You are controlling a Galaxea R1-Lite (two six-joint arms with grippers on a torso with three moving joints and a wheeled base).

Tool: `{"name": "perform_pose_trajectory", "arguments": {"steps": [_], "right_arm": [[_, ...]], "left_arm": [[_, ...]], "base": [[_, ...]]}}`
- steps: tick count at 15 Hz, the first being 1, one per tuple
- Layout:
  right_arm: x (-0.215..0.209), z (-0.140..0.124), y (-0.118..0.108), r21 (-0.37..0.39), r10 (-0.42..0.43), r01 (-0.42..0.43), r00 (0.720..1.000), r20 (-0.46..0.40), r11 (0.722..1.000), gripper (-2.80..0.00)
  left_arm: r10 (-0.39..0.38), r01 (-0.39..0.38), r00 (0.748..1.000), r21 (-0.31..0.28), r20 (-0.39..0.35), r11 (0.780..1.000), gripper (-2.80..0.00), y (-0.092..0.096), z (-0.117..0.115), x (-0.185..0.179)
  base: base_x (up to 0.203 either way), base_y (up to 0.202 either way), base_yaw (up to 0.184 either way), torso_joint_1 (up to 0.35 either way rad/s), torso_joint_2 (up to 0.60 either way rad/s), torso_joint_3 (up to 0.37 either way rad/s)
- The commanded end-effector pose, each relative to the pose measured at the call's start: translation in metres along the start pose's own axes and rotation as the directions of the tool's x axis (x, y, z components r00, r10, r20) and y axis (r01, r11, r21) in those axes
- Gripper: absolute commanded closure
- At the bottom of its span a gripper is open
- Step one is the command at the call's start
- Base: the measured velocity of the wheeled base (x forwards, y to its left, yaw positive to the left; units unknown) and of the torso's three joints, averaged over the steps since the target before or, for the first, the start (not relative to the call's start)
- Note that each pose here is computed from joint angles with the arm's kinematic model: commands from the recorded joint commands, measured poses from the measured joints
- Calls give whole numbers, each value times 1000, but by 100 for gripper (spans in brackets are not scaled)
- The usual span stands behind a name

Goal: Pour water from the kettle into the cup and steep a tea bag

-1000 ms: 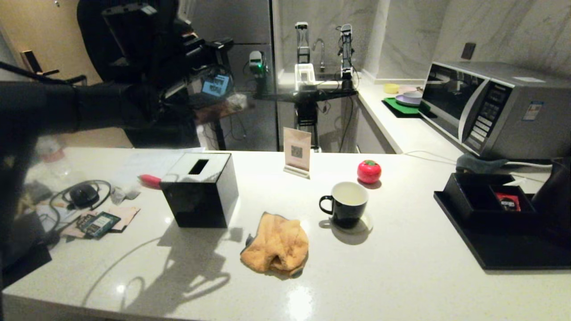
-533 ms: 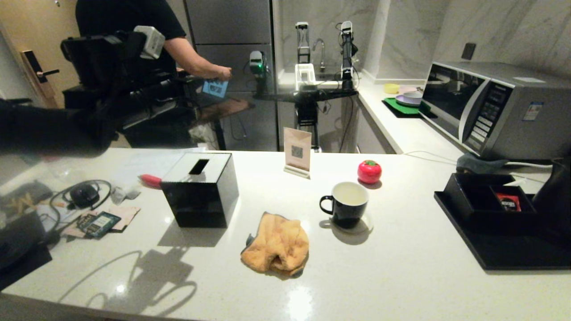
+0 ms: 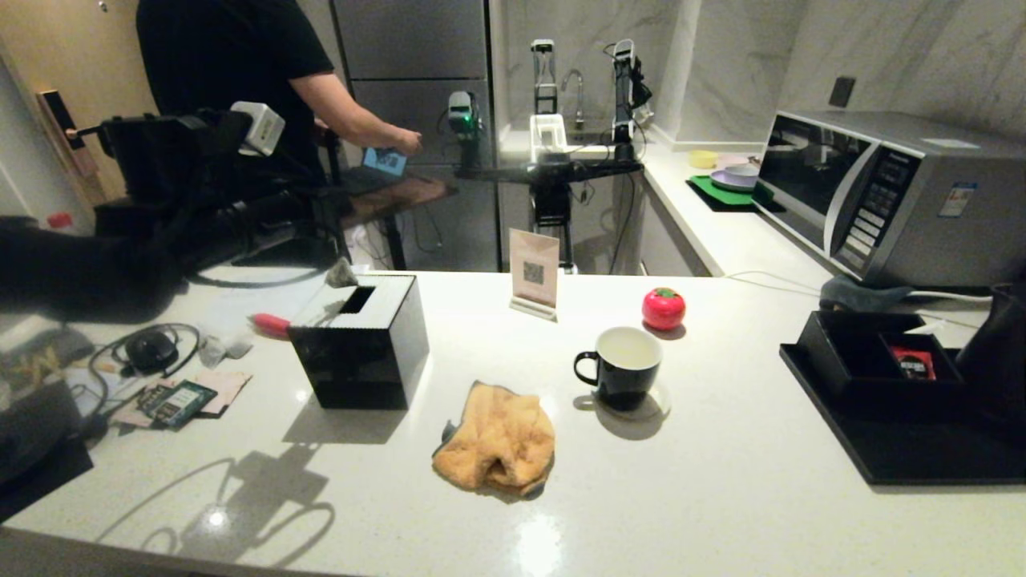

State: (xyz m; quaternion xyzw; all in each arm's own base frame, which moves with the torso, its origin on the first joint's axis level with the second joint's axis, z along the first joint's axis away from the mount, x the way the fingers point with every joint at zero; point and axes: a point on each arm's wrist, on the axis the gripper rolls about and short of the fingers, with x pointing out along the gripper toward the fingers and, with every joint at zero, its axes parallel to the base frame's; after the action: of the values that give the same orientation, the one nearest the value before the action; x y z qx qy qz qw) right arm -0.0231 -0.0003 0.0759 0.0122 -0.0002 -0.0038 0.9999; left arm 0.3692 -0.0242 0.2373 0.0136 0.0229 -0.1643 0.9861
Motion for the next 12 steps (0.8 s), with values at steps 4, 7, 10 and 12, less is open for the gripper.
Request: {"name": "perform_pose_trajectory", "arguments": {"steps": [4, 7, 10, 12], "right_arm": [[0, 0, 0, 0, 0, 0, 1000, -2, 1000, 0], [0, 0, 0, 0, 0, 0, 1000, -2, 1000, 0], [0, 0, 0, 0, 0, 0, 1000, -2, 1000, 0], [0, 0, 0, 0, 0, 0, 1000, -2, 1000, 0]], "left_arm": [[-5, 5, 1000, -4, -15, 1000, 0, 5, -25, 20], [-5, 5, 1000, -3, -1, 1000, 0, 7, -34, 28], [-6, 6, 1000, -8, -16, 1000, 0, 8, -43, 33], [-4, 4, 1000, -10, -24, 1000, 0, 9, -46, 35]], "base": [[0, 0, 0, 0, 0, 0], [0, 0, 0, 0, 0, 0], [0, 0, 0, 0, 0, 0], [0, 0, 0, 0, 0, 0]]}}
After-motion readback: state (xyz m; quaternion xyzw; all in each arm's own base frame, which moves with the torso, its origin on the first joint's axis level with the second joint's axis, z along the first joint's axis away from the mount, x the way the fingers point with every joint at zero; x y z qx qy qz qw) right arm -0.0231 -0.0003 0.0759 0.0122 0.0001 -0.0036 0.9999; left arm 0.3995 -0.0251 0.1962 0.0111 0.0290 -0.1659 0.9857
